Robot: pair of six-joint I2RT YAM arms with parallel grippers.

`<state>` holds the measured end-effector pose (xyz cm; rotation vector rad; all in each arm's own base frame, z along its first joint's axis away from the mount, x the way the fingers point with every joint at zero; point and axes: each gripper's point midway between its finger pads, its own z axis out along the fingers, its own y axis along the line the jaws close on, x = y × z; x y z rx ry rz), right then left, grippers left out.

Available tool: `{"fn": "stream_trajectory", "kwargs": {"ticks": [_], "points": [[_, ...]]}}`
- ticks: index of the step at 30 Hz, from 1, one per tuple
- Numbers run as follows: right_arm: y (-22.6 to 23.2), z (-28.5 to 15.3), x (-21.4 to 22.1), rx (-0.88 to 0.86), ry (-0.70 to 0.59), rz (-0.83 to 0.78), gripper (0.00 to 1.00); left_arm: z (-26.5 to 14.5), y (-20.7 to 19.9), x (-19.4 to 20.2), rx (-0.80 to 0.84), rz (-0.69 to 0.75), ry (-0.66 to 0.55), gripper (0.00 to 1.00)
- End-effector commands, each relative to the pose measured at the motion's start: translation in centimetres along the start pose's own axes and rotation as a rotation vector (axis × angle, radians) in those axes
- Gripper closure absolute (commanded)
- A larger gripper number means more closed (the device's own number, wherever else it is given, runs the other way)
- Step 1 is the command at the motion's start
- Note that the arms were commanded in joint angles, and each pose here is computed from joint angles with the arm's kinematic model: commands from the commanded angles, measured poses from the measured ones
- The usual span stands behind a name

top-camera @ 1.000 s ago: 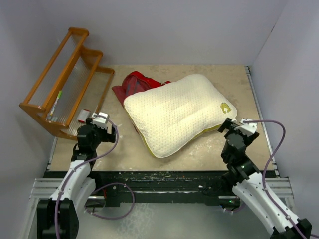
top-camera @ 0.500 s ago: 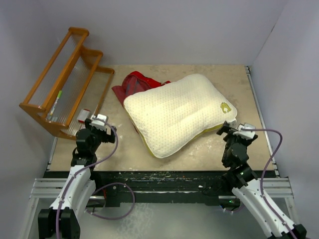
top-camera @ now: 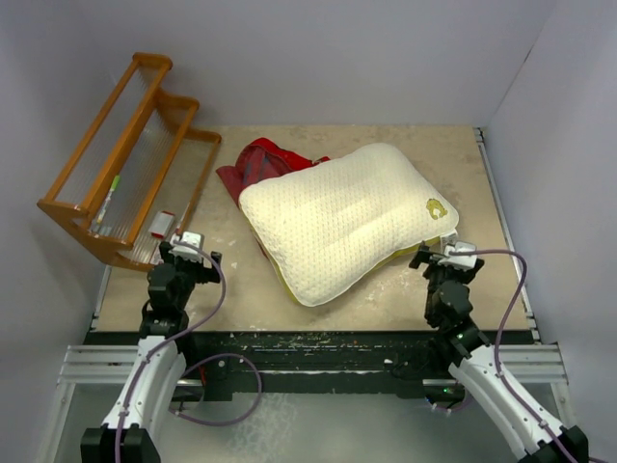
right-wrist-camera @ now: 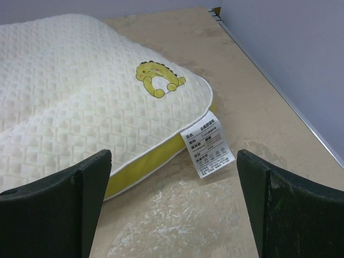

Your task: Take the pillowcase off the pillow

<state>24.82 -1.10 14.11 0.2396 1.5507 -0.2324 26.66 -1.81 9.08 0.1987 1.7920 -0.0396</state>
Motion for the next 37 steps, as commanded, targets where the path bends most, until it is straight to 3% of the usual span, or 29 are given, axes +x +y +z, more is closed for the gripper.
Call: {"fn": "stream_trajectory", "kwargs": {"ticks": [1,10,37], "points": [[0.2,0.1,-0.6,-0.006,-0.029,0.024,0.0,-0.1,1.2,-1.7,-0.068,-0.03,-0.069,0.01],[2.2,-0.7,-1.2,-0.172,-0.072,-0.036,0.0,0.1,1.4,-1.6,-0.082,-0.033,-0.054,0.01],[1.9,-0.3,-1.0,-0.135,-0.057,-0.018,0.0,0.1,1.2,-1.6,-0.067,-0.026,-0.057,0.01]]}}
